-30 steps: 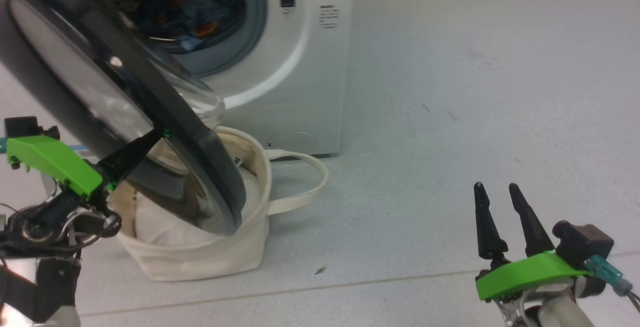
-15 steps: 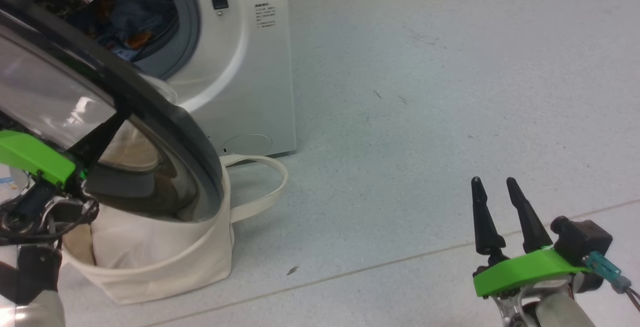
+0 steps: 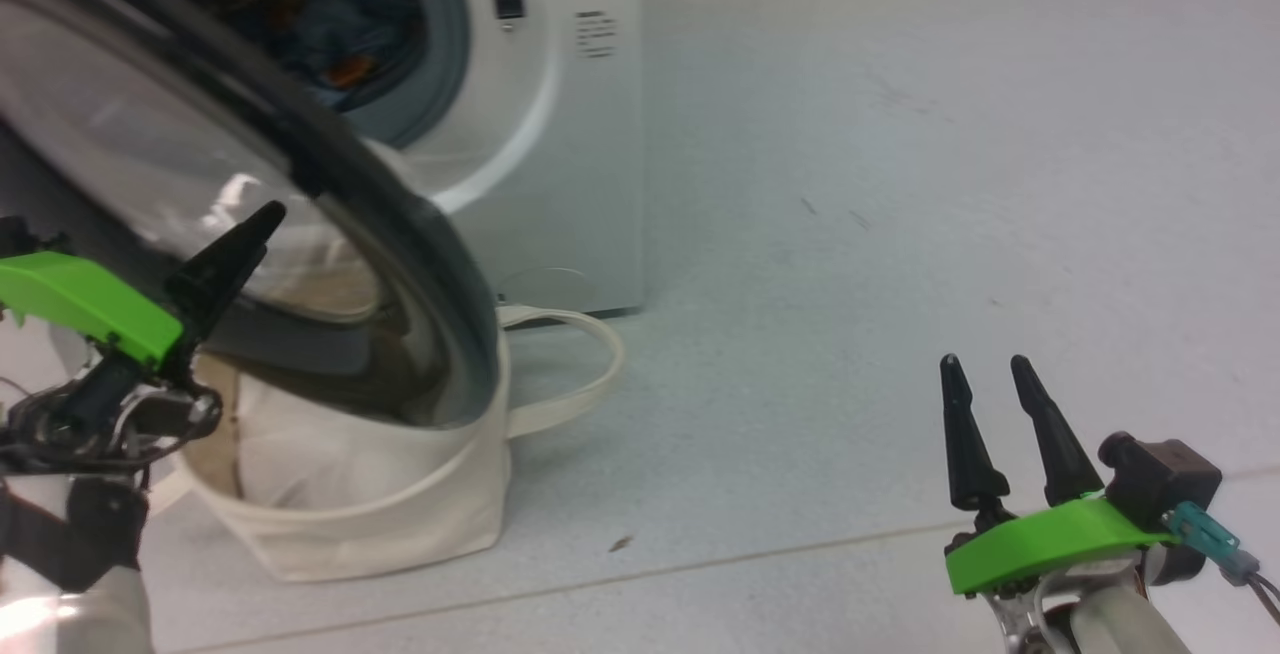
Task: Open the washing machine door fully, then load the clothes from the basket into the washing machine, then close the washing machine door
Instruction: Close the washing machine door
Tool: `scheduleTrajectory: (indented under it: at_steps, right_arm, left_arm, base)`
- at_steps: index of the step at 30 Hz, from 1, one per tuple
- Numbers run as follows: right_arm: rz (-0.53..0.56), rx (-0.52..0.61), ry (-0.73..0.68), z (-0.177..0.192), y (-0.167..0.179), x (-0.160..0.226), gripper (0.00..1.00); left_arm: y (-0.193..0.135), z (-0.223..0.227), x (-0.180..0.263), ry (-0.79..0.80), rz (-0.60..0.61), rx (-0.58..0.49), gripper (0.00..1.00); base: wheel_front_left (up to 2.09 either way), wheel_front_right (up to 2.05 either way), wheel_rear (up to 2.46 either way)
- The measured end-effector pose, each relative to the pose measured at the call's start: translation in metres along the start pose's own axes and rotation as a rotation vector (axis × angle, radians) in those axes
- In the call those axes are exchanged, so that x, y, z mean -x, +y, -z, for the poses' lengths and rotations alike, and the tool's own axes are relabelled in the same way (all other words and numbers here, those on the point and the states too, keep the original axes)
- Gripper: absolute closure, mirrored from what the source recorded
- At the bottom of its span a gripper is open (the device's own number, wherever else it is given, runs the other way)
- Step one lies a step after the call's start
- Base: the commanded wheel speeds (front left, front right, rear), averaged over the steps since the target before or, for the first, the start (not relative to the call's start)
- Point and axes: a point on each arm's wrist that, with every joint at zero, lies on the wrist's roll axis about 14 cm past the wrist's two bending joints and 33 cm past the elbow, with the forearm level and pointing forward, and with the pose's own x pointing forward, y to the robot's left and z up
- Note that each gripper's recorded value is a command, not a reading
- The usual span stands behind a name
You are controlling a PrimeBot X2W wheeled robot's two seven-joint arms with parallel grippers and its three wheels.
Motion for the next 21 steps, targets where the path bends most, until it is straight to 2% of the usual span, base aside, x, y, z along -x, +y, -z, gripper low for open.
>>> scheduleTrajectory:
  at_steps: [6, 9, 12, 16, 19, 21]
  right_arm:
    - [-0.095, -0.006, 0.027, 0.010, 0.028, -0.014, 0.00]
    - [-0.143, -0.010, 0.038, 0.015, 0.042, -0.022, 0.00]
    - [-0.178, -0.009, 0.047, 0.018, 0.052, -0.026, 0.00]
    - [-0.242, -0.008, 0.064, 0.024, 0.071, -0.035, 0.00]
    - [-0.284, -0.010, 0.069, 0.026, 0.085, -0.041, 0.00]
    - [-0.311, -0.009, 0.071, 0.027, 0.094, -0.044, 0.00]
  left_arm:
    - [0.006, -0.012, 0.031, -0.074, -0.031, -0.062, 0.00]
    - [0.020, -0.020, 0.053, -0.146, -0.094, -0.137, 0.00]
    - [0.034, -0.031, 0.071, -0.226, -0.142, -0.166, 0.00]
    - [0.052, -0.056, 0.112, -0.405, -0.267, -0.362, 0.00]
    - [0.057, -0.064, 0.137, -0.502, -0.344, -0.584, 0.00]
    - [0.063, -0.063, 0.154, -0.572, -0.366, -0.630, 0.00]
  base:
    - [0.00, 0.00, 0.00]
    - [0.00, 0.00, 0.00]
    - [0.00, 0.00, 0.00]
    - [0.00, 0.00, 0.00]
    - [0.00, 0.00, 0.00]
    - [0.00, 0.00, 0.00]
